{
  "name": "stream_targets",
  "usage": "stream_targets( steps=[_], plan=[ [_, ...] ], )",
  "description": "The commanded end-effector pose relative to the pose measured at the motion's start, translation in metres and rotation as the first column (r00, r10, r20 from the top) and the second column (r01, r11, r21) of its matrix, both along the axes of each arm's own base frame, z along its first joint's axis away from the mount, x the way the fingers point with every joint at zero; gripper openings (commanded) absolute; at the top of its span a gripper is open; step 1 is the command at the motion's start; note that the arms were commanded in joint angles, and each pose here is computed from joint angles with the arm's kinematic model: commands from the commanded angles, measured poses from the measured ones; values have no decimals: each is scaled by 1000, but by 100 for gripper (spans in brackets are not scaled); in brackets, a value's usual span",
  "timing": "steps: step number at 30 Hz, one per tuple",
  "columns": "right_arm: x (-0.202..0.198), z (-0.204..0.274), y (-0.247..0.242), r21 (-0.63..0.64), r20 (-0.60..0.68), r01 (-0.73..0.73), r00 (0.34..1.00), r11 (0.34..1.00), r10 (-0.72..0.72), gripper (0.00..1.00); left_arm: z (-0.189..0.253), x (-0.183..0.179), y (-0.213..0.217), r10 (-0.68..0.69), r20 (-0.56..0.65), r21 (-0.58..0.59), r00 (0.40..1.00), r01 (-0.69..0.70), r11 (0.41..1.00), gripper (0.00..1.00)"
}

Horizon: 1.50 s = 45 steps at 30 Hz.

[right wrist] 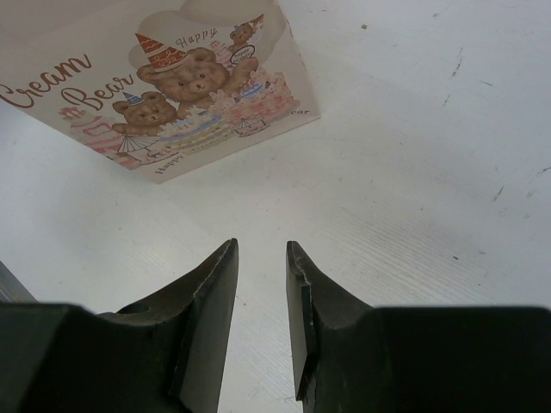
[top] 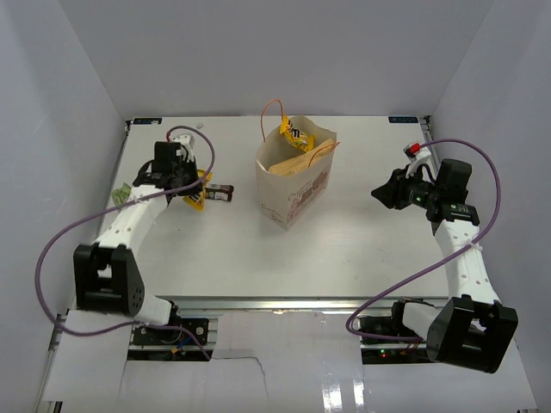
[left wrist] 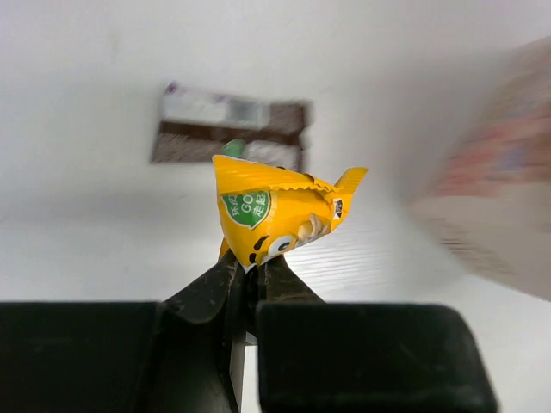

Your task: Place the snacks into the paper bag

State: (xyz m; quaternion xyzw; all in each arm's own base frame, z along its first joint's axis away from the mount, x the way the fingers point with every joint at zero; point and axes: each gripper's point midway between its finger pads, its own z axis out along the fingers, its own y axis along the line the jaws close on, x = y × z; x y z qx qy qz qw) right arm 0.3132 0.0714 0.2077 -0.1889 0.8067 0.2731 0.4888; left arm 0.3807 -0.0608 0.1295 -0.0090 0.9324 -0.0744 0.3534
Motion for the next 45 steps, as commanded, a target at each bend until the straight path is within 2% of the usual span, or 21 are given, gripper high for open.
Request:
stream_targets(
  steps=[1, 3, 6, 9, 12, 15, 20, 21, 22, 23, 26, 31, 32, 35, 36, 38, 39, 41, 42, 43, 45],
  plan=[
    [3, 15, -3, -11, 46, -1, 999, 1000, 2, 35, 143, -12, -57, -52, 357, -318, 933, 174, 932, 16],
    [5, 16, -4, -9, 44, 0, 999, 1000, 1, 35, 188, -24, -80, -77, 459, -383, 885, 275, 882, 17],
    [6, 15, -4, -8, 42, -1, 999, 1000, 1, 35, 258, -43, -123, -173, 607, -353, 776, 458, 816, 17],
    [7, 15, -4, -5, 40, -1, 999, 1000, 1, 35, 290, -53, -168, -255, 641, -330, 724, 560, 760, 17],
    [8, 15, -5, -3, 38, 0, 999, 1000, 0, 35, 282, -53, -208, -319, 608, -319, 727, 591, 741, 17],
    [6, 15, -4, -5, 40, -3, 999, 1000, 3, 35, 258, -36, -234, -342, 559, -294, 755, 566, 770, 18],
    [3, 17, -3, -9, 54, -9, 998, 1000, 9, 35, 239, 1, -247, -331, 480, -212, 812, 473, 855, 34],
    [1, 18, -4, -11, 59, -8, 998, 1000, 9, 35, 231, 6, -250, -340, 451, -187, 825, 460, 868, 45],
    [1, 17, -4, -13, 59, -7, 998, 1000, 8, 35, 221, 8, -250, -338, 430, -177, 837, 445, 878, 45],
    [0, 17, -4, -14, 58, -6, 998, 1000, 7, 35, 228, 11, -250, -337, 444, -158, 830, 443, 883, 55],
    [-1, 16, -4, -18, 62, -3, 998, 1000, 4, 35, 235, 14, -245, -321, 458, -127, 829, 419, 899, 71],
    [-2, 16, -5, -24, 66, -6, 998, 1000, 7, 35, 270, 2, -238, -311, 528, -132, 790, 438, 889, 74],
    [-2, 17, -5, -28, 68, -8, 998, 1000, 10, 35, 286, -6, -227, -286, 559, -134, 778, 425, 895, 74],
    [-2, 15, -6, -35, 65, -9, 998, 999, 12, 35, 277, -15, -183, -141, 570, -138, 810, 264, 955, 87],
    [-2, 13, -6, -37, 64, -11, 998, 999, 13, 35, 239, -10, -163, -57, 502, -176, 863, 166, 970, 91],
    [-3, 11, -6, -38, 59, -12, 998, 999, 15, 35, 213, -11, -132, 69, 430, -267, 900, 54, 962, 91],
    [-4, 8, -5, -38, 52, -15, 998, 999, 17, 35, 208, -8, -95, 183, 398, -327, 899, -48, 944, 91],
    [-4, 6, -5, -36, 46, -16, 999, 999, 18, 35, 158, -13, -73, 357, 216, -466, 909, -226, 855, 98],
    [-4, 4, -5, -34, 41, -16, 999, 999, 18, 35, 151, -7, -53, 437, 188, -513, 879, -292, 807, 98],
    [-4, 3, -6, -33, 37, -15, 999, 999, 16, 35, 128, -11, -47, 530, 84, -576, 844, -393, 716, 98],
    [-3, 2, -6, -32, 34, -17, 999, 999, 18, 35, 122, 0, -36, 599, 60, -654, 799, -422, 628, 98]
  ],
)
